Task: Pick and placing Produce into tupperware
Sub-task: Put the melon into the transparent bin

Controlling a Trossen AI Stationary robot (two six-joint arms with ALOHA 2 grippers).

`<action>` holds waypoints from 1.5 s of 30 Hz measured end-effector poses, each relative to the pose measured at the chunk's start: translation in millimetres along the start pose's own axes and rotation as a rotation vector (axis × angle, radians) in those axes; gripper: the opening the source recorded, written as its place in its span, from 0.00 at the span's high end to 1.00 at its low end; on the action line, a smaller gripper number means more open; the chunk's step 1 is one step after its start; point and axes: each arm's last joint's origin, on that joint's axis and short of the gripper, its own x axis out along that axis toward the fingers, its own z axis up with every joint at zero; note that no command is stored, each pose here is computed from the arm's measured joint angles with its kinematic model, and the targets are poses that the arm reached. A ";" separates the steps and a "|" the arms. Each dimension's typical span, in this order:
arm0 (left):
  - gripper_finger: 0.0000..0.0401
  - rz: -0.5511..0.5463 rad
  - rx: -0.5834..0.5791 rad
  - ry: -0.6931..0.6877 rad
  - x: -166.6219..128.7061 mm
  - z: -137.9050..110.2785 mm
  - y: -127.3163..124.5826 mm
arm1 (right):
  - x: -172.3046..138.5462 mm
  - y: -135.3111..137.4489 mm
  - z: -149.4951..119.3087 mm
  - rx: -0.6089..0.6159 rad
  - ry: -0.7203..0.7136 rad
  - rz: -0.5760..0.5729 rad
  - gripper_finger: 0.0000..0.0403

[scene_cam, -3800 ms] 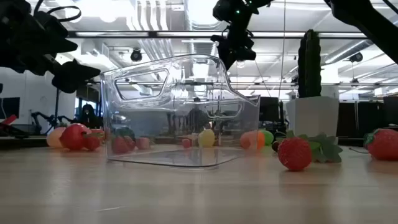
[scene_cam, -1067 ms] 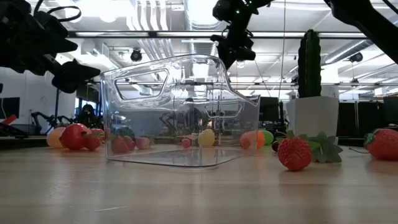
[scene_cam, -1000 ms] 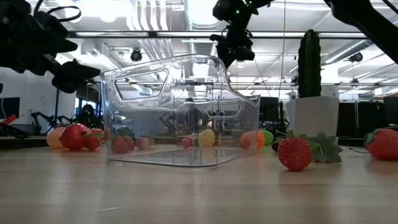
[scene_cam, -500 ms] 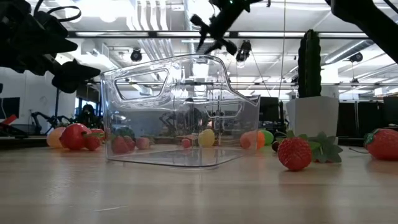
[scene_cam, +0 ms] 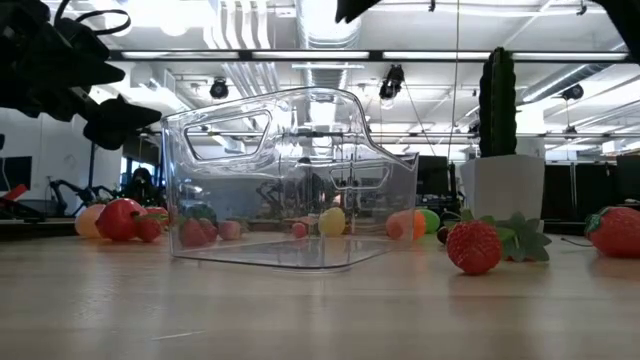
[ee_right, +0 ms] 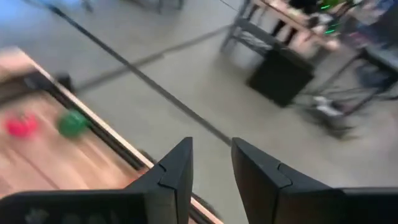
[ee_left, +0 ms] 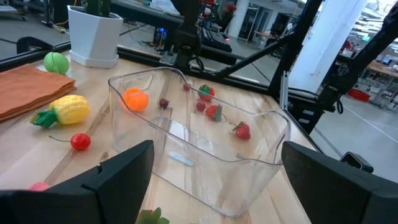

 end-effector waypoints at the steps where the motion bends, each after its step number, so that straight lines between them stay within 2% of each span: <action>1: 0.16 0.000 0.000 0.000 0.0 0.0 0.0 | -6.5 1.5 -3.8 -0.037 0.015 -0.014 0.75; 5: 0.16 0.000 0.000 0.000 0.0 0.1 -0.1 | -26.8 8.6 -9.4 -0.127 0.025 0.043 0.75; 7: 0.16 0.000 0.000 0.000 0.0 -0.1 0.0 | -36.8 11.8 -9.7 -0.115 0.013 0.081 0.75; 11: 0.16 0.000 0.000 0.000 0.0 -0.1 0.0 | -48.4 18.6 -13.8 0.036 0.036 0.144 0.75; 14: 0.16 0.000 0.000 0.000 0.0 0.0 0.0 | -36.7 12.9 -20.1 0.205 0.172 0.219 0.75; 17: 0.16 0.000 0.000 0.000 0.0 0.0 0.0 | -21.1 -4.0 -31.7 0.373 0.367 0.180 0.75; 20: 0.16 0.000 0.000 -0.001 0.0 0.1 -0.1 | -12.3 -16.9 -39.7 0.357 0.453 0.110 0.75; 22: 0.16 0.000 0.000 0.000 0.0 0.0 0.0 | -7.1 -14.6 -42.0 0.290 0.460 0.119 0.75; 28: 0.16 0.000 0.000 0.000 0.0 0.0 0.0 | 21.5 -1.1 -54.3 -0.012 0.586 0.285 0.75; 32: 0.16 0.000 0.000 0.000 0.0 0.0 0.0 | 46.0 11.0 -70.2 -0.316 0.630 0.325 0.76; 40: 0.16 0.000 0.001 0.000 0.0 0.0 0.0 | 98.9 22.0 -107.6 -0.480 0.821 0.368 0.75; 45: 0.16 0.001 0.001 0.003 0.2 -0.2 0.1 | 128.1 18.1 -132.6 -0.544 0.934 0.354 0.63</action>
